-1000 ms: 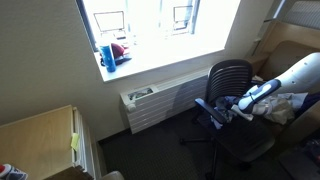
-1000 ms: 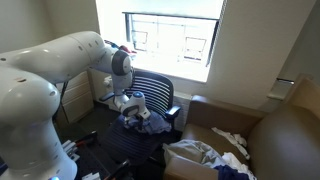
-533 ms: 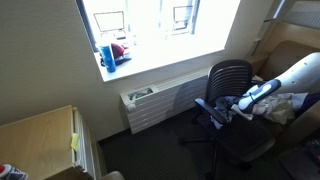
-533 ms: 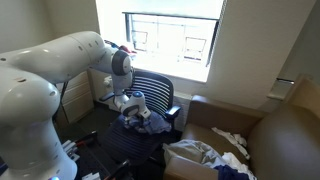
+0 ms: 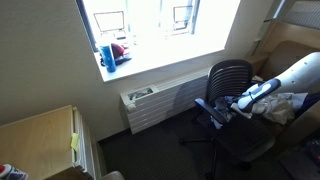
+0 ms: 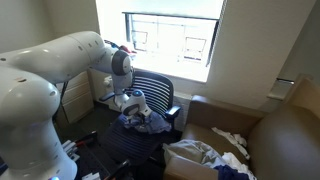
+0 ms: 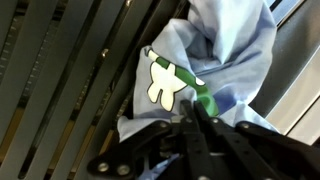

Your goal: Remove the blue t-shirt from the black chair and put it on the sofa

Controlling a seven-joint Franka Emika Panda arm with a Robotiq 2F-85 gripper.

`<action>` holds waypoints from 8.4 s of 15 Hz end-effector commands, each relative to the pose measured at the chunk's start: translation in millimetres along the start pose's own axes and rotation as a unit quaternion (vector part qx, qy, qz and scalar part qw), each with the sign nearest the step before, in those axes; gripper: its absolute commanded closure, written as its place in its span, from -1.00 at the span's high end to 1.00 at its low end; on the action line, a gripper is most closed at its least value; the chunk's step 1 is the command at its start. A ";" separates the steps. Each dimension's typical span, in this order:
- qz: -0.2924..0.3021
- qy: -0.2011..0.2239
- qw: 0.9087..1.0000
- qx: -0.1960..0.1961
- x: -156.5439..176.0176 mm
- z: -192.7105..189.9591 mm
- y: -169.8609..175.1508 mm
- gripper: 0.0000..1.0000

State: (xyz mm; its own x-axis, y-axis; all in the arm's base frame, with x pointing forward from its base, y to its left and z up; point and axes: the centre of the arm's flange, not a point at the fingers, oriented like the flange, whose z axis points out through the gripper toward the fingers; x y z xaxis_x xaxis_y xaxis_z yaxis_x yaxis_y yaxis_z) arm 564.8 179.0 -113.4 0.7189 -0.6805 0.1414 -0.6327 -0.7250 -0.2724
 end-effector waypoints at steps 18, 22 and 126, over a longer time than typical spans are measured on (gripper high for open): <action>-0.053 0.210 0.940 0.263 100.3 -320.5 -167.1 -0.99; -0.079 0.302 0.901 0.301 143.8 -440.4 -195.4 -0.99; -0.326 0.132 0.692 -0.630 239.7 -477.8 202.2 -0.68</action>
State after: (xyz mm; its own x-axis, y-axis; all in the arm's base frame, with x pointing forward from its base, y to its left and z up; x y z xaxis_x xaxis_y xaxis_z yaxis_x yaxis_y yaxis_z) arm 471.7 -181.6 320.3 0.9976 -0.0395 0.0567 -0.0657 -0.2898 0.9548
